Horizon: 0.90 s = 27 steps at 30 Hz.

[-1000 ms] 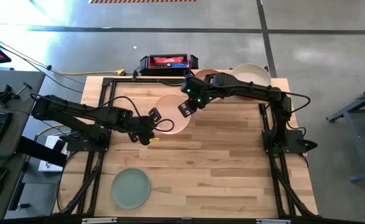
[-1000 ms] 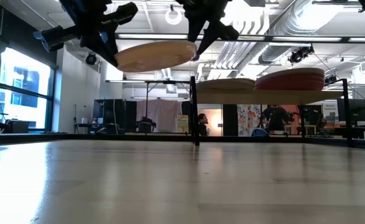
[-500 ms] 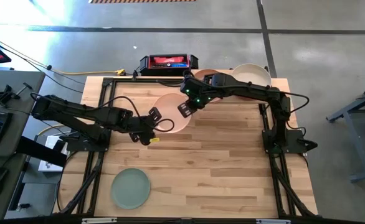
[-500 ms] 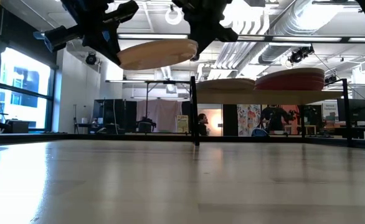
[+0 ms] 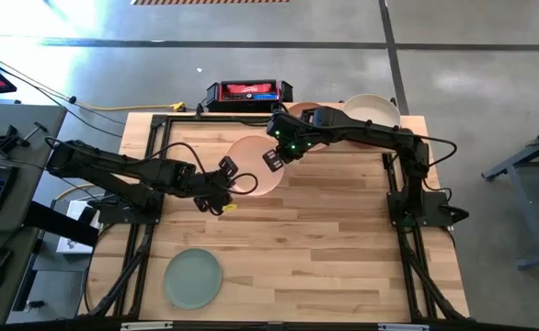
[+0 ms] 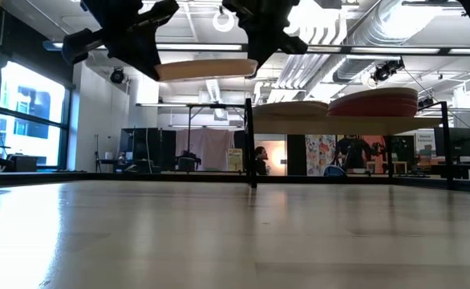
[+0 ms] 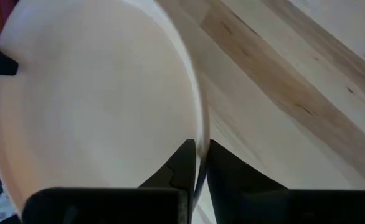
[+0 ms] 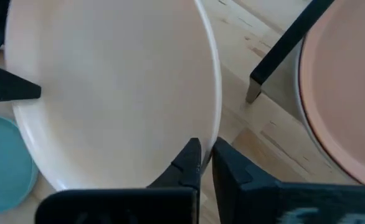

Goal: Place and stack plates onto a shelf
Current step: Stack the light brown plate on top of the brown plate

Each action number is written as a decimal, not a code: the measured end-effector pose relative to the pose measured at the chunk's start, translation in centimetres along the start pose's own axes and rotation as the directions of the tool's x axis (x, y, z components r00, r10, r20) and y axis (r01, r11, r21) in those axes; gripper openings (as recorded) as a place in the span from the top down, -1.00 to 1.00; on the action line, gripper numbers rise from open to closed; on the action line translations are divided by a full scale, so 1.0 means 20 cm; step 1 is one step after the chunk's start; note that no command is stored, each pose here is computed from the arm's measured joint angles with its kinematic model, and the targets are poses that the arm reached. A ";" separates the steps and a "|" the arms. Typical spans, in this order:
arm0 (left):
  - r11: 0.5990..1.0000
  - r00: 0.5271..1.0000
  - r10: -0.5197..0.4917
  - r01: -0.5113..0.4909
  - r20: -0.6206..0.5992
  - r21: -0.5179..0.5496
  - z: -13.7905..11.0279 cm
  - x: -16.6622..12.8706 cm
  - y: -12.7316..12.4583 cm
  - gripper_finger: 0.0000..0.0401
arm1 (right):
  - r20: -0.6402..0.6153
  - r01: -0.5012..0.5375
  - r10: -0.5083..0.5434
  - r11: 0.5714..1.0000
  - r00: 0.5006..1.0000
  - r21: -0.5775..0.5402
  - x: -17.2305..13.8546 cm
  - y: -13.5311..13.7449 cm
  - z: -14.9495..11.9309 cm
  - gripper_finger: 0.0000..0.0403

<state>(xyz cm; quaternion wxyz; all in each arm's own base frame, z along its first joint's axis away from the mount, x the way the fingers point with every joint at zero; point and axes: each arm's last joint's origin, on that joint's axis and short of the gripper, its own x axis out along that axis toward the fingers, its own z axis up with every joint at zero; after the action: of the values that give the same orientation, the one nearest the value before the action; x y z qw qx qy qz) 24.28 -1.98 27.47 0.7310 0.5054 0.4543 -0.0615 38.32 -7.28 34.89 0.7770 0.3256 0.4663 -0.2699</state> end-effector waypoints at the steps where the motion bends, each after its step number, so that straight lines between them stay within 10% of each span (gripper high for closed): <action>1: 1.000 1.000 0.001 -0.001 0.001 -0.004 0.00 0.00 0.00 0.88 | -0.002 0.000 0.000 1.000 1.000 0.000 0.00 0.00 0.00 0.99; 27: 0.967 0.983 0.114 -0.143 -0.145 -0.211 -0.02 0.00 0.02 0.39 | -0.004 0.034 -0.034 0.999 0.999 0.020 0.00 -0.05 0.03 1.00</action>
<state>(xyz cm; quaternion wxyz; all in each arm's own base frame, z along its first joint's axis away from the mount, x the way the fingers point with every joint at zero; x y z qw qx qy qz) 24.18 -1.49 27.71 0.7532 0.4527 0.4720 0.0704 37.84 -8.35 34.85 0.7681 0.3258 0.4704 -0.2873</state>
